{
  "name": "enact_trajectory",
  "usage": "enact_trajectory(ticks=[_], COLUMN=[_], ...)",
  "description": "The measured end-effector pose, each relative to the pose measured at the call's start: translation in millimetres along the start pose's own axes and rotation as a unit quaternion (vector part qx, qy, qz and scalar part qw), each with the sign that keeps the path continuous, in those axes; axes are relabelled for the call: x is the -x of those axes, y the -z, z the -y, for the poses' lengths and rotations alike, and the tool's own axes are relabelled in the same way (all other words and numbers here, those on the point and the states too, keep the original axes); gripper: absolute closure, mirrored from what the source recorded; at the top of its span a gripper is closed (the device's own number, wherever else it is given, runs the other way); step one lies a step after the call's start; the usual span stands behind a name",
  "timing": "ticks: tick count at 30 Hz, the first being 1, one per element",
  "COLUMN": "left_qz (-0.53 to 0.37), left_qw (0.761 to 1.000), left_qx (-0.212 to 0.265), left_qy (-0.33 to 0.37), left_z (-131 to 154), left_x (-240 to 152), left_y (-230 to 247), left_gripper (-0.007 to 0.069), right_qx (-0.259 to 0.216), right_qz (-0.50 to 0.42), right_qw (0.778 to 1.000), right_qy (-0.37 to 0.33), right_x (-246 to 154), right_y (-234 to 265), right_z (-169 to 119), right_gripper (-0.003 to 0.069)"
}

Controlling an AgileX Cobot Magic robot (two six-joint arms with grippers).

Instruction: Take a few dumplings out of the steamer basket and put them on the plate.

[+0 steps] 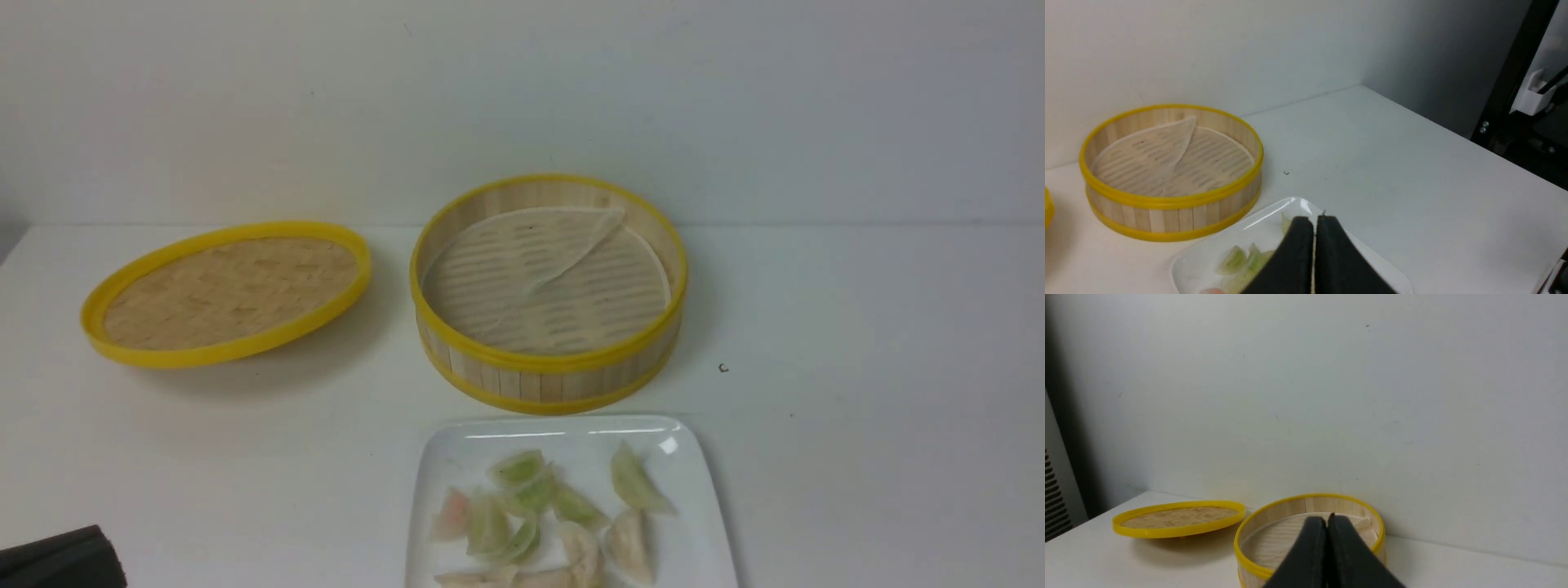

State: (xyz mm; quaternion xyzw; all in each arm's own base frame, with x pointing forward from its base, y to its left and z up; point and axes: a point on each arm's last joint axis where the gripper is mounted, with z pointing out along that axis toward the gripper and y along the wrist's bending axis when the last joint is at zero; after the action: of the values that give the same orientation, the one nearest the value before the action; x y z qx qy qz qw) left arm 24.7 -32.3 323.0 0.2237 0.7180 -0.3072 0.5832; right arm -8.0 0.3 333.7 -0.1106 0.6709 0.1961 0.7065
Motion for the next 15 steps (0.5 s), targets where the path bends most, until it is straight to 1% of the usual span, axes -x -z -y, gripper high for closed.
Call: enact_trajectory(ticks=[15], left_qz=[0.002], left_qw=[1.0], left_qx=[0.005], left_qy=[-0.007], left_z=[-1.7], left_x=[-3.5], left_y=[-1.0], left_gripper=[0.0631], right_qx=[0.0], right_qz=[-0.004], right_qw=[1.0], right_qy=[0.0], right_x=[-0.6], right_y=[0.0], right_z=[0.0], right_gripper=[0.0673])
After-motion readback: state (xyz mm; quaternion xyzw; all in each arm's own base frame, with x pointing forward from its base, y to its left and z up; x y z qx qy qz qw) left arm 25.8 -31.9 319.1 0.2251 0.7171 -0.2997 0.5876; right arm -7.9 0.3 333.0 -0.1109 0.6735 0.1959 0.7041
